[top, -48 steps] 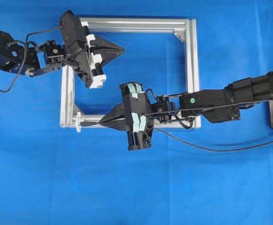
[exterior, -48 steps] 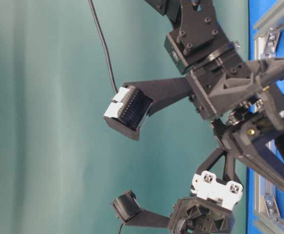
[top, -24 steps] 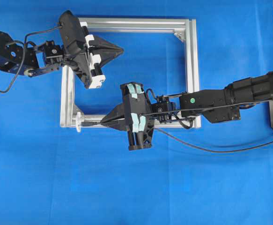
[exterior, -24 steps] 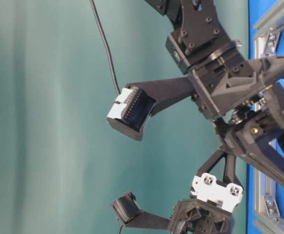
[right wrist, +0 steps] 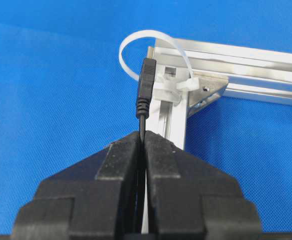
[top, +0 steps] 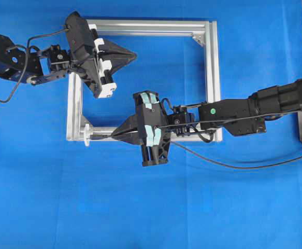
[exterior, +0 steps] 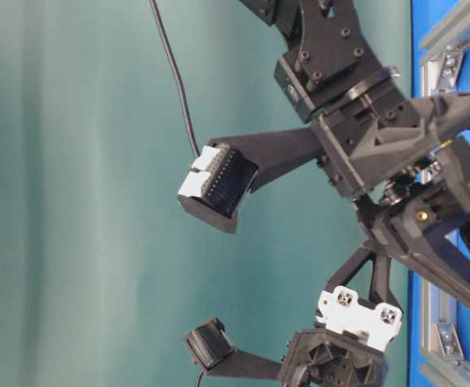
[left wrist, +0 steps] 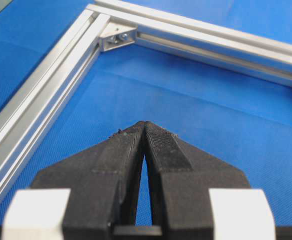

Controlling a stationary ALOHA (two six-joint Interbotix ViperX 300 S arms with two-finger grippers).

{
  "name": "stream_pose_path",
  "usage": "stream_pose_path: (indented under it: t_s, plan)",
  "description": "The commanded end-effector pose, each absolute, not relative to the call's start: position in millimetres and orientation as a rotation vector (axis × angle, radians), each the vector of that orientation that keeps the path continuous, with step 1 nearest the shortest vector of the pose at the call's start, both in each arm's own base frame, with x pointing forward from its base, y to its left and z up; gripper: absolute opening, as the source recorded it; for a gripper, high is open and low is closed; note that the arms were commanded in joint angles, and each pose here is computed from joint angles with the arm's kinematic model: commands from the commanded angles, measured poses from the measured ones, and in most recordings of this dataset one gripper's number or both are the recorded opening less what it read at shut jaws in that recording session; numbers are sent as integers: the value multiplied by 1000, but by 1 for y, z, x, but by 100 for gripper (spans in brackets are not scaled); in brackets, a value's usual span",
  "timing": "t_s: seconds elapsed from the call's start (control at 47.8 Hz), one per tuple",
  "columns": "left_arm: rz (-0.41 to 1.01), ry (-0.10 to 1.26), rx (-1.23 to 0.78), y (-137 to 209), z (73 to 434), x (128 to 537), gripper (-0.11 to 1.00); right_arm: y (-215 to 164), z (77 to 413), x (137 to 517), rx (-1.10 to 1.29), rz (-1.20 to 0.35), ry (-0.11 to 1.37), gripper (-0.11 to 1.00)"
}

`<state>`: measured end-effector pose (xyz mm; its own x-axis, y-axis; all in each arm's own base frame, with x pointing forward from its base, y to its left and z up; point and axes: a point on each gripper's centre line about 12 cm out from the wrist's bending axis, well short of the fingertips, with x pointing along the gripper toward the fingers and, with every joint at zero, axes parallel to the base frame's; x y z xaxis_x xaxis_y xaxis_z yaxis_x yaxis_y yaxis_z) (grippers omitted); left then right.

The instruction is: Insert the wire through the string loop located on the left side.

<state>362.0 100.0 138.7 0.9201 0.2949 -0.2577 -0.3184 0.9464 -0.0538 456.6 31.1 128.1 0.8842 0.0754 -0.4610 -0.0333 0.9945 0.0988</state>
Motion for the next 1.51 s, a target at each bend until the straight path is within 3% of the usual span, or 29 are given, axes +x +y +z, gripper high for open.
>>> stream_pose_path:
  t_s: [0.0, 1.13, 1.485]
  plan:
    - [312, 207, -91, 100, 153, 363, 0, 31, 142, 461, 89, 60, 445, 0]
    - [312, 207, -91, 100, 153, 363, 0, 32, 143, 463, 89, 60, 437, 0]
    - [311, 207, -91, 99, 153, 364, 0, 33, 147, 486, 90, 61, 406, 0]
